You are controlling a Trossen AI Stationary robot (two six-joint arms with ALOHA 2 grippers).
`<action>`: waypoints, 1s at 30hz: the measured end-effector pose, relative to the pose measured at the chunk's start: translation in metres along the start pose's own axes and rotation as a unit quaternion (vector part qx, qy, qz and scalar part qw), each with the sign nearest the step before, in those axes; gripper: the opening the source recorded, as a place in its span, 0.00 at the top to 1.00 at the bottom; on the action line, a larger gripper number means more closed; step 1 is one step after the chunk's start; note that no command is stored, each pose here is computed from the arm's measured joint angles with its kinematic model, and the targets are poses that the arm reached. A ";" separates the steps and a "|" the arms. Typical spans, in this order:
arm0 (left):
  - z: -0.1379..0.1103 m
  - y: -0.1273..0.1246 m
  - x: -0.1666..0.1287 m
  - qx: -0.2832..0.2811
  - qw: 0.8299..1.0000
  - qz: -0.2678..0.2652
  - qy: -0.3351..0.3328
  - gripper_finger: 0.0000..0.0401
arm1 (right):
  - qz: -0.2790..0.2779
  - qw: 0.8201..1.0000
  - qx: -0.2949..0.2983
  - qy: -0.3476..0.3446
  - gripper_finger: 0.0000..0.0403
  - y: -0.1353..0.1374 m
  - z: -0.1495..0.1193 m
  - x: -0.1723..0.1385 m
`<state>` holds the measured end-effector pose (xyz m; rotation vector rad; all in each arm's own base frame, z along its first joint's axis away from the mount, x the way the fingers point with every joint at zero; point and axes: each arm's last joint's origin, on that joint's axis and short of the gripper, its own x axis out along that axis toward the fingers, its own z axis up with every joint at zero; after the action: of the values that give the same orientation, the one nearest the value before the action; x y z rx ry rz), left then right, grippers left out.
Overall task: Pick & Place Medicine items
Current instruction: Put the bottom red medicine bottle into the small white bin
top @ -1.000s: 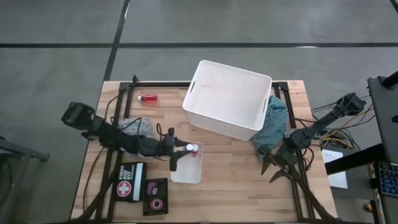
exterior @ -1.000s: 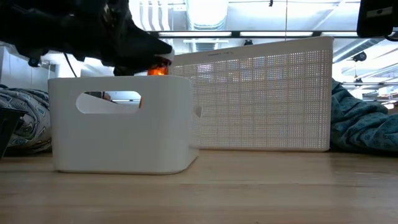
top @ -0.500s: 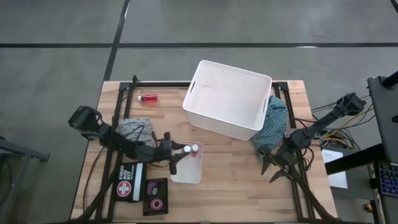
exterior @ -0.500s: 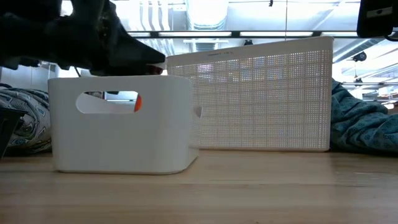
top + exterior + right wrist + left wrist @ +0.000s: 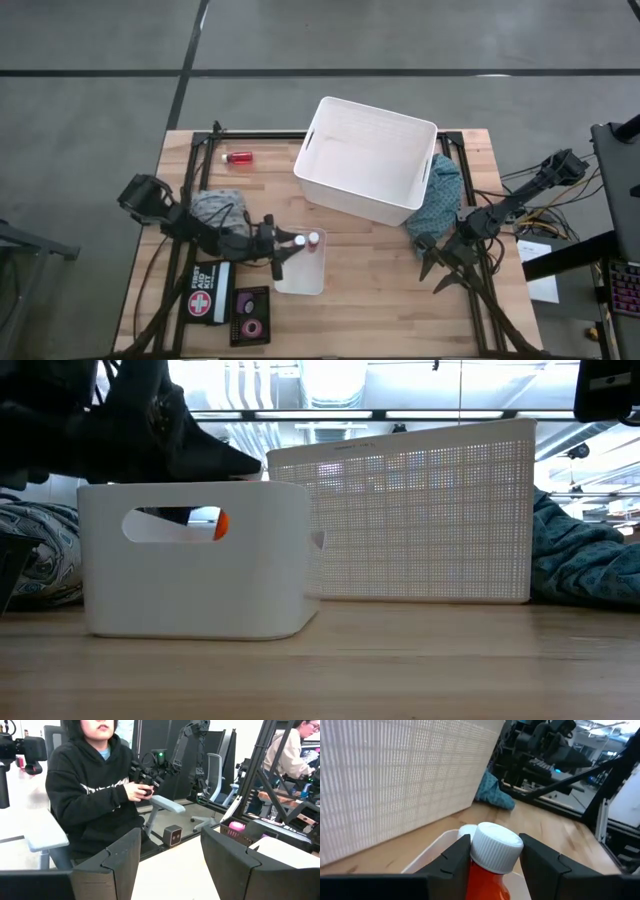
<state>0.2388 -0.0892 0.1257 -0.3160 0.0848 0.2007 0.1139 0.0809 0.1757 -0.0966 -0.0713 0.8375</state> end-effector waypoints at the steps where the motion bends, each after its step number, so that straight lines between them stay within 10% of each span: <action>1: -0.002 0.001 0.001 -0.005 1.000 0.001 0.000 0.63 | 0.000 1.000 0.001 0.002 0.49 0.000 0.000 0.000; 30: -0.012 0.004 0.004 -0.021 1.000 0.015 0.006 0.55 | 0.001 1.000 0.002 0.006 0.49 0.000 -0.001 0.000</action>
<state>0.2410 -0.0884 0.1123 -0.3571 0.0976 0.2309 0.1140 0.0809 0.1745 -0.0988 -0.0584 0.8381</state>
